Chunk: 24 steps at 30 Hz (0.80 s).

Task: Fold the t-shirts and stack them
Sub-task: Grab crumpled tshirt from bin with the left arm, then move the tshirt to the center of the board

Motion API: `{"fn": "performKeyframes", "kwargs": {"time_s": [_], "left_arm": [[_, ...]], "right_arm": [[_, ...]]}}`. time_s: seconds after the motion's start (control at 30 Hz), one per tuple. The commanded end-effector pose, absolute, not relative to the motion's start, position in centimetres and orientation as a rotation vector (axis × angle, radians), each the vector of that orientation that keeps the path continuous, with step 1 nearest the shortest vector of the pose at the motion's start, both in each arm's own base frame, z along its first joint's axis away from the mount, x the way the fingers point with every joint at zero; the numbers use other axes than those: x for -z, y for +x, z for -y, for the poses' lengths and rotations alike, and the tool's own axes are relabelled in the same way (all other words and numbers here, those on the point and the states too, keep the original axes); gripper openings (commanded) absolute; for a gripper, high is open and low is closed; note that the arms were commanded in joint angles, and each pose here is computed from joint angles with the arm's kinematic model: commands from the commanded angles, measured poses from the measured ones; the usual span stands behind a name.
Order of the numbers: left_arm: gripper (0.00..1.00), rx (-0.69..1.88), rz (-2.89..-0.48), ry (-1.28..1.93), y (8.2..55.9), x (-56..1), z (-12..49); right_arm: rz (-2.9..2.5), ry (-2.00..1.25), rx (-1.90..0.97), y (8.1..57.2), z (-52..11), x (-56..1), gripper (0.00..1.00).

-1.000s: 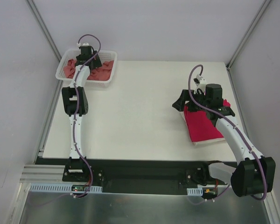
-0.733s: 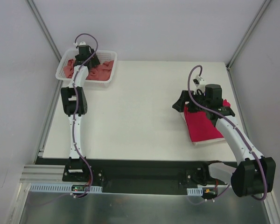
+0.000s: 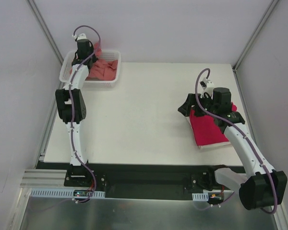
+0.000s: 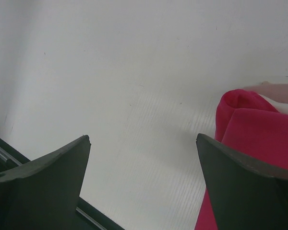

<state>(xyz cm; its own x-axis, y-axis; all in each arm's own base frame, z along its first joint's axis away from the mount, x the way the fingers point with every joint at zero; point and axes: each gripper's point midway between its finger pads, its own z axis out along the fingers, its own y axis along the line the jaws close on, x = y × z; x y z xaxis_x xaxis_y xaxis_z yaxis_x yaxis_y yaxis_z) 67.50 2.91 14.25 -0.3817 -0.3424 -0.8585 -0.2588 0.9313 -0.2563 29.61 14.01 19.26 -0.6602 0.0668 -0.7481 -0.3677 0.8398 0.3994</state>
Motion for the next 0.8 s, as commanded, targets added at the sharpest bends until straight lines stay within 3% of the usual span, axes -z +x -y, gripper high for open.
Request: {"fn": "performKeyframes", "kwargs": {"time_s": [0.0,0.03,0.2,0.23,0.43,0.6,0.77], "left_arm": [[0.00,0.094,-1.620,-0.221,63.0,-36.3,3.0],[0.00,0.106,-1.557,-0.199,60.7,-40.5,3.8],[0.00,0.173,-1.419,-0.100,52.7,-49.0,7.8],[0.00,0.221,-1.350,-0.083,49.5,-52.4,8.5],[0.00,0.626,-1.116,0.143,36.2,-60.0,14.1],[0.00,0.846,-1.032,0.273,29.3,-60.8,16.7],[0.00,1.012,-1.179,0.242,30.8,-55.2,19.2]], "right_arm": [[-2.112,-0.247,-0.735,28.6,-14.8,-21.4,0.96],[-2.110,-0.240,-0.757,28.4,-15.0,-21.2,0.96],[-2.022,-0.290,-0.803,26.3,-15.6,-23.0,0.96],[-2.012,-0.289,-0.798,26.0,-15.5,-23.1,0.96],[-1.931,-0.278,-0.752,23.3,-14.3,-24.1,0.96],[-1.924,-0.257,-0.690,22.3,-13.1,-23.7,0.96],[-1.944,-0.242,-0.695,22.1,-13.0,-23.1,0.96]]}}
